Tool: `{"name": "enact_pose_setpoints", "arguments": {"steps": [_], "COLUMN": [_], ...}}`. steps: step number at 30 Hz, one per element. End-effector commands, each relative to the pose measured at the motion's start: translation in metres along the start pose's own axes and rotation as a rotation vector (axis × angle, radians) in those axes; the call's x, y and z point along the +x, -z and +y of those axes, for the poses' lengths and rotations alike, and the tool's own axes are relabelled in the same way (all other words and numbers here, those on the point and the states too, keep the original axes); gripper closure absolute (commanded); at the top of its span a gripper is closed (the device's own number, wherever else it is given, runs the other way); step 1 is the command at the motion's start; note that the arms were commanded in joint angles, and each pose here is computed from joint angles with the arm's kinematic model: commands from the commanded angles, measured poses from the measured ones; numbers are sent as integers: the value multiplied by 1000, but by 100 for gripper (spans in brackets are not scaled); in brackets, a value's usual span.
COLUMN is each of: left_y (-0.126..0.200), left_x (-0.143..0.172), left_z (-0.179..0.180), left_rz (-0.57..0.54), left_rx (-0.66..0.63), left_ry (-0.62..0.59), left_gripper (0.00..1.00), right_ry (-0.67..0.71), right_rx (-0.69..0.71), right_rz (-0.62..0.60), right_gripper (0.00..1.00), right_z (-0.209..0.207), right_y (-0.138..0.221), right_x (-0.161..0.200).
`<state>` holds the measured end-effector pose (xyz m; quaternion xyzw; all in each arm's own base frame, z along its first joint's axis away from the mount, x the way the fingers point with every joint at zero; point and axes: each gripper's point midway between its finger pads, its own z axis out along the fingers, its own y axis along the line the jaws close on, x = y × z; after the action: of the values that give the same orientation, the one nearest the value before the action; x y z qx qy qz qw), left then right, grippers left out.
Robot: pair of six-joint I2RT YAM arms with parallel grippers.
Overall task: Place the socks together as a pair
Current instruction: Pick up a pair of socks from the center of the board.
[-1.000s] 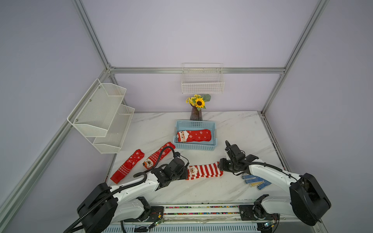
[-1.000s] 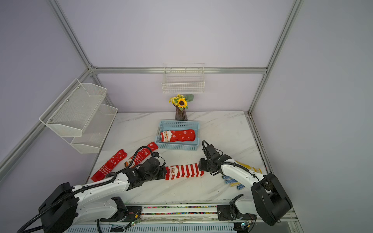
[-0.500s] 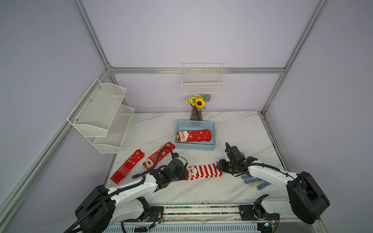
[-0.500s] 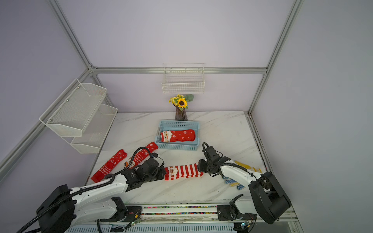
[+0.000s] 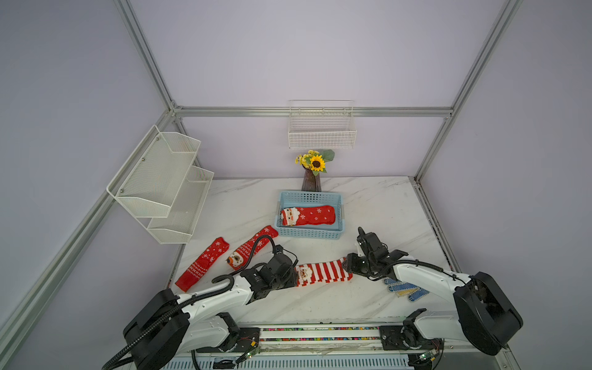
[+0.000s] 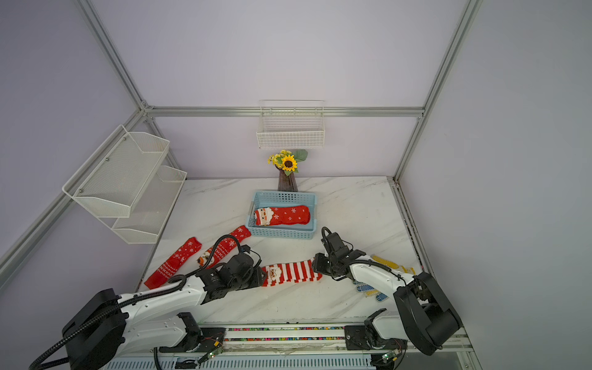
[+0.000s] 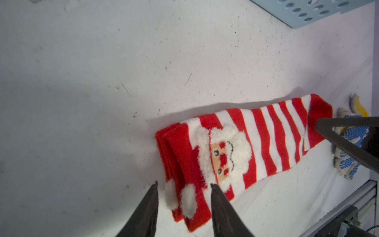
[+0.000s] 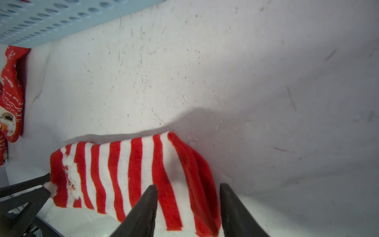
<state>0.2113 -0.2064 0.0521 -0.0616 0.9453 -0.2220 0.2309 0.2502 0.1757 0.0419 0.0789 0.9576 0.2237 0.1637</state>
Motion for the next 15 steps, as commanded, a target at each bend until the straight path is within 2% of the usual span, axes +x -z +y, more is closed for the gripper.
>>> {"name": "enact_pose_setpoints", "arguments": {"steps": [1, 3, 9, 15], "left_y": [-1, -2, -10, -25], "left_x": [2, 2, 5, 10], "left_z": [9, 9, 5, 9], "left_rz": [-18, -20, -9, 16], "left_rx": [-21, -15, 10, -16], "left_ry": [31, 40, 54, 75], "left_gripper": [41, 37, 36, 45], "right_ry": [-25, -23, -22, -19], "right_rx": [-16, -16, -14, -11], "right_rz": [-6, -9, 2, 10], "right_gripper": [49, 49, 50, 48], "right_z": [2, 2, -1, -2], "right_y": [-1, -1, -5, -10], "right_x": [-2, -2, 3, 5]}}
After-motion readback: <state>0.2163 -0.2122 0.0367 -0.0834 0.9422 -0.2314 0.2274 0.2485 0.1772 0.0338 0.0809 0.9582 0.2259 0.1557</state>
